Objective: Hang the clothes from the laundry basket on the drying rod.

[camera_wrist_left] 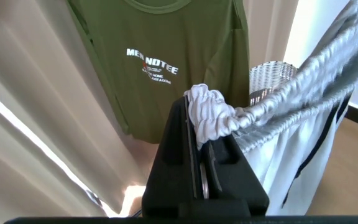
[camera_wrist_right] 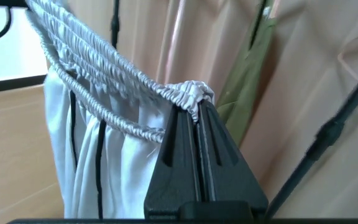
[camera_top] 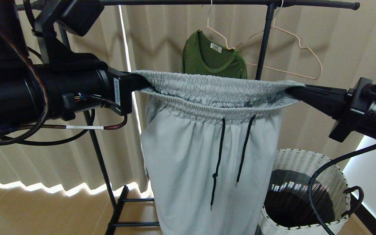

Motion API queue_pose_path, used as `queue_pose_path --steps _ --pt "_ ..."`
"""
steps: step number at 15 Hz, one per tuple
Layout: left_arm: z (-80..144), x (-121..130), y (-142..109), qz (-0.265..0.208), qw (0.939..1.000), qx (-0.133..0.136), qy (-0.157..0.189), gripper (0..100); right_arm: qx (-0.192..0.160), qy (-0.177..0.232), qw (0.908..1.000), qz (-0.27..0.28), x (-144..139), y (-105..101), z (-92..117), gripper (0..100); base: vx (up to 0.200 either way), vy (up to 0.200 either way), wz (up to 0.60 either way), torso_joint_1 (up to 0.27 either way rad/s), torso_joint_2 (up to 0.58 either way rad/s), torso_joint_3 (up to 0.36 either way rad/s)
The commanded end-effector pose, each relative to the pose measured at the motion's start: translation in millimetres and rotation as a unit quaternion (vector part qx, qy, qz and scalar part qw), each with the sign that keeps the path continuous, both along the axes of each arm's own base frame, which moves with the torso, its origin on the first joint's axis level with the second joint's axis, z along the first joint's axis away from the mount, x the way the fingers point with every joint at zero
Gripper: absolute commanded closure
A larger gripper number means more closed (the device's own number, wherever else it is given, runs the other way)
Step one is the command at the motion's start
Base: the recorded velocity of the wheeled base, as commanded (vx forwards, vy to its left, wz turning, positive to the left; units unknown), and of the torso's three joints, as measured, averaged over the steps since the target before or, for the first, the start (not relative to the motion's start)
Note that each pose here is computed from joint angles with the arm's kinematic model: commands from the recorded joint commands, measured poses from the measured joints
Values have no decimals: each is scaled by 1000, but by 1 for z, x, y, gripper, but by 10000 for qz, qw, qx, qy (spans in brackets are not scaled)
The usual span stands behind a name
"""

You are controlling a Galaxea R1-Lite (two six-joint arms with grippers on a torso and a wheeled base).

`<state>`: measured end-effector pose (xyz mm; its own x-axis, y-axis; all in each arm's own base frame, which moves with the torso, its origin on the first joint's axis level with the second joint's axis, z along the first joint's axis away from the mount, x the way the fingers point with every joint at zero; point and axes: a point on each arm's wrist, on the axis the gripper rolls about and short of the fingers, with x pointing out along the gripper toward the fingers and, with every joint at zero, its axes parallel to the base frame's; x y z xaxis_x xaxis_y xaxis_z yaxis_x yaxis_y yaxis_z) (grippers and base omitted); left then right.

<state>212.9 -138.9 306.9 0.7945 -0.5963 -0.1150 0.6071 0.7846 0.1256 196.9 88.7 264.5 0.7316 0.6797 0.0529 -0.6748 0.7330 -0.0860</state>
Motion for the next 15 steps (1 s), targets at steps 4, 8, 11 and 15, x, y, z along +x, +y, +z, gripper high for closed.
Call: queue_pose_path --steps 4,8,11,15 --pt "0 0 0 -5 10000 4 -6 100 -19 11 10000 63 2 4 -1 100 0 0 0 0 0 0" --pt "-2 1 -1 -4 10000 19 31 100 -11 9 10000 64 1 3 -1 100 0 0 0 0 0 0" --pt "-1 1 0 10 10000 13 6 100 12 -48 10000 63 1 3 3 100 0 0 0 0 0 0" --pt "-1 0 0 10 10000 13 6 100 13 -48 10000 56 1 3 3 0 0 0 0 0 0 0"
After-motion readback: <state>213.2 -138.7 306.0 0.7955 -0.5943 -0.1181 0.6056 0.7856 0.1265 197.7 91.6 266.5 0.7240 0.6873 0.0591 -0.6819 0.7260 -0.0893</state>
